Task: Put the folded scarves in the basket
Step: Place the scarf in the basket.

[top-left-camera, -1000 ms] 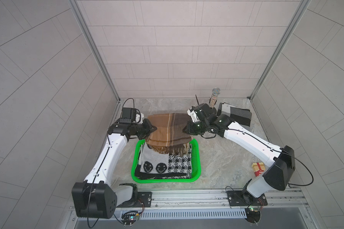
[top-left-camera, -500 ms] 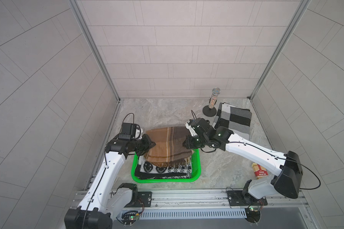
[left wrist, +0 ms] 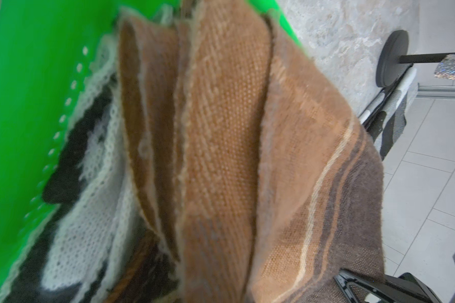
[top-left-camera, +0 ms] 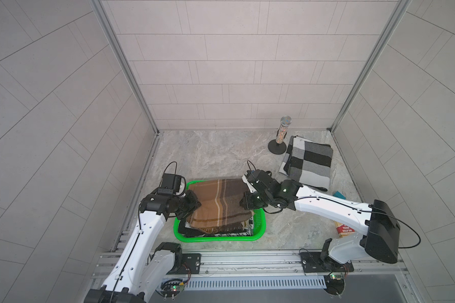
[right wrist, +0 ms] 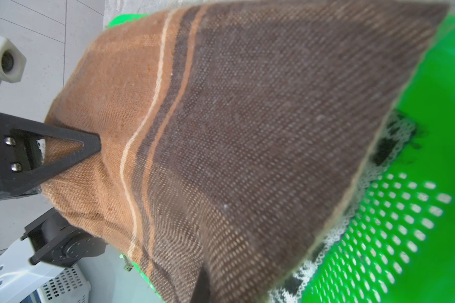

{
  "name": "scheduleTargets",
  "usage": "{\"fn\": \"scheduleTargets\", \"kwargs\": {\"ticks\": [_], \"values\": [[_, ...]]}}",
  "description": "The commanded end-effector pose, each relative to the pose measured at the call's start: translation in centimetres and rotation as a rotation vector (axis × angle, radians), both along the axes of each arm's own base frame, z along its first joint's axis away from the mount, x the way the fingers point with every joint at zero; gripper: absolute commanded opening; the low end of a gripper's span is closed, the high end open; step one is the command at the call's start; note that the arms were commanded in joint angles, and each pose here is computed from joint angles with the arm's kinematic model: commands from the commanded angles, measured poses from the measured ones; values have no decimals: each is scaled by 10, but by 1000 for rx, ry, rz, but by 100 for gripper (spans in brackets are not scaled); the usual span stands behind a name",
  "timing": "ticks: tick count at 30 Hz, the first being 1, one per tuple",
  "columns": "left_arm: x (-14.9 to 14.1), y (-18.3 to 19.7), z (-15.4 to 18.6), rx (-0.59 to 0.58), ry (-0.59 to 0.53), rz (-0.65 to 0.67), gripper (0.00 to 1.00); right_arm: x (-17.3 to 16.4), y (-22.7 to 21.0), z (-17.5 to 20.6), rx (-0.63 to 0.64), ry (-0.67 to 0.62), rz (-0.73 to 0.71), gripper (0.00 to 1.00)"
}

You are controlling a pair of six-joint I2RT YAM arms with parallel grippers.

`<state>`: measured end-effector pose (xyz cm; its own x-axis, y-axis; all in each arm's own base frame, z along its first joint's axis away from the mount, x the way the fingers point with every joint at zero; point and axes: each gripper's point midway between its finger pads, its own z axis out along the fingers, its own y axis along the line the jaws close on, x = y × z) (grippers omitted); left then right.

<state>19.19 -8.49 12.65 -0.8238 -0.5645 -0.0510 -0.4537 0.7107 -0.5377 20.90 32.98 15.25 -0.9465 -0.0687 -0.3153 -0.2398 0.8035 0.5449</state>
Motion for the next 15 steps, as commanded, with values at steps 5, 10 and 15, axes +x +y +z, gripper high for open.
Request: {"fn": "scheduleTargets", "kwargs": {"ticks": [5, 10, 15], "values": [[-4, 24, -26, 143, 40, 41, 28, -4, -18, -38, -100, 50, -59, 0], [-3, 29, -23, 169, 37, 62, 31, -7, -25, -48, -118, 59, -103, 0], [-5, 31, -30, 181, 66, 66, 28, -9, -21, -49, -107, 70, -102, 0]]}}
